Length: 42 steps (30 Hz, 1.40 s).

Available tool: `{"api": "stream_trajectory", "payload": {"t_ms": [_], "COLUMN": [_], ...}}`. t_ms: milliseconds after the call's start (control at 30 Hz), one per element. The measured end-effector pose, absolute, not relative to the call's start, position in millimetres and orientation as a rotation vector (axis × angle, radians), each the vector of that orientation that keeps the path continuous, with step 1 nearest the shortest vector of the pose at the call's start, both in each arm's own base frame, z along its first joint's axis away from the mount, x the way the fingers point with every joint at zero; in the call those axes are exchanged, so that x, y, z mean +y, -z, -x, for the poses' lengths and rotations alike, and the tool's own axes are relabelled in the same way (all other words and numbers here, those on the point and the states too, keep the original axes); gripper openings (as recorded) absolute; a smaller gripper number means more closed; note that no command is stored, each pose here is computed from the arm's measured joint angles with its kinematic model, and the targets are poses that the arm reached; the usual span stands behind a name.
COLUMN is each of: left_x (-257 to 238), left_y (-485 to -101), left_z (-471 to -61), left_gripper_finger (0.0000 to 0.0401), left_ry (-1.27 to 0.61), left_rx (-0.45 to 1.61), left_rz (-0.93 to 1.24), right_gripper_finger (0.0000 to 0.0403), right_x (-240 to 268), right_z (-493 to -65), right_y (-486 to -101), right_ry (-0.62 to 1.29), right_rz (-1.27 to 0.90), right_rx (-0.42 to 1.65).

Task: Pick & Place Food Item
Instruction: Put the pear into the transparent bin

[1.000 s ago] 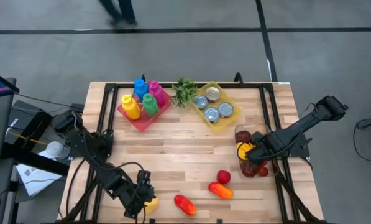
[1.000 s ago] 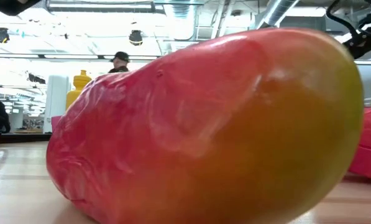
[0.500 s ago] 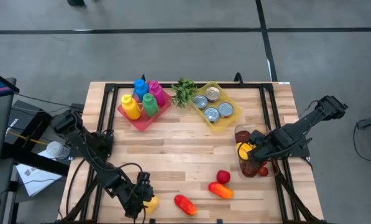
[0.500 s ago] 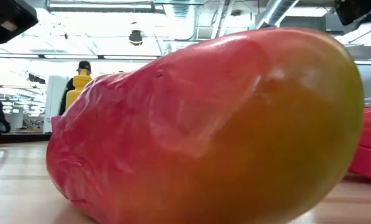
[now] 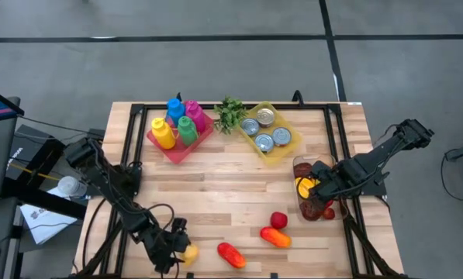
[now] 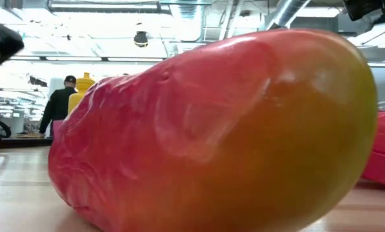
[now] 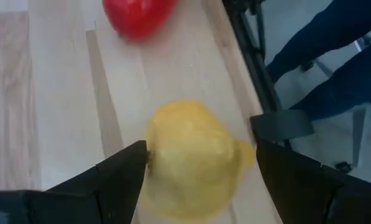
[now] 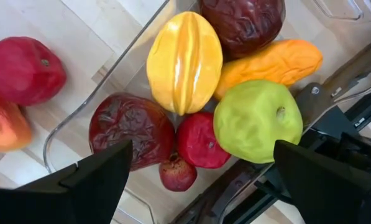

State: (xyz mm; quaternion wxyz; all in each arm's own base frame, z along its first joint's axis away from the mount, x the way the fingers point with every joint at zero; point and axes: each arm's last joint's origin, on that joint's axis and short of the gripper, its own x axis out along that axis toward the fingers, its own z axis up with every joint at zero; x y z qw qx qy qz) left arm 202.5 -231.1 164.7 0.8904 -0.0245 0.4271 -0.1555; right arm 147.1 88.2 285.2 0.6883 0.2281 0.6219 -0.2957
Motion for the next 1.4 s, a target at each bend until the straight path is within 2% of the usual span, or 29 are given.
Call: {"api": "stream_trajectory", "payload": {"t_ms": [267,400,500,667,833,1033,1400], "left_x": [-217.8,-213.4,-211.5,-203.4,-182.0,-136.2,-67.1], "left_y": [-142.1,-136.8,-137.2,-143.0,-171.5,-230.0,-332.1], "left_z": [-193.2,-193.3,-196.9,-206.6,-219.5,-227.8,-214.3], "left_gripper_finger": [0.0294,0.0290,0.0273,0.0226,0.0211,0.0218,0.0221], "left_ry": [0.310,0.264,0.238,0.162,0.080,-0.022,0.062], "left_rx": [0.895,0.833,0.808,0.786,0.689,0.432,-0.280], "left_rz": [0.031,0.040,0.062,0.230,0.421,0.648,1.005], "right_gripper_finger": [0.0384,0.0384,0.0384,0.0384,0.0384,0.0384,0.0384], "right_x": [88.2,88.2,88.2,88.3,88.4,90.2,96.1], "right_z": [-147.1,-147.1,-147.1,-147.1,-147.5,-150.3,-169.7], "right_y": [-285.2,-285.2,-285.2,-285.2,-285.2,-285.2,-288.8], "right_ry": [0.663,0.663,0.663,0.644,0.641,0.589,0.409], "right_rz": [-0.512,-0.512,-0.512,-0.492,-0.494,-0.482,-0.430], "right_rx": [1.391,1.391,1.391,1.397,1.395,1.385,1.212]}}
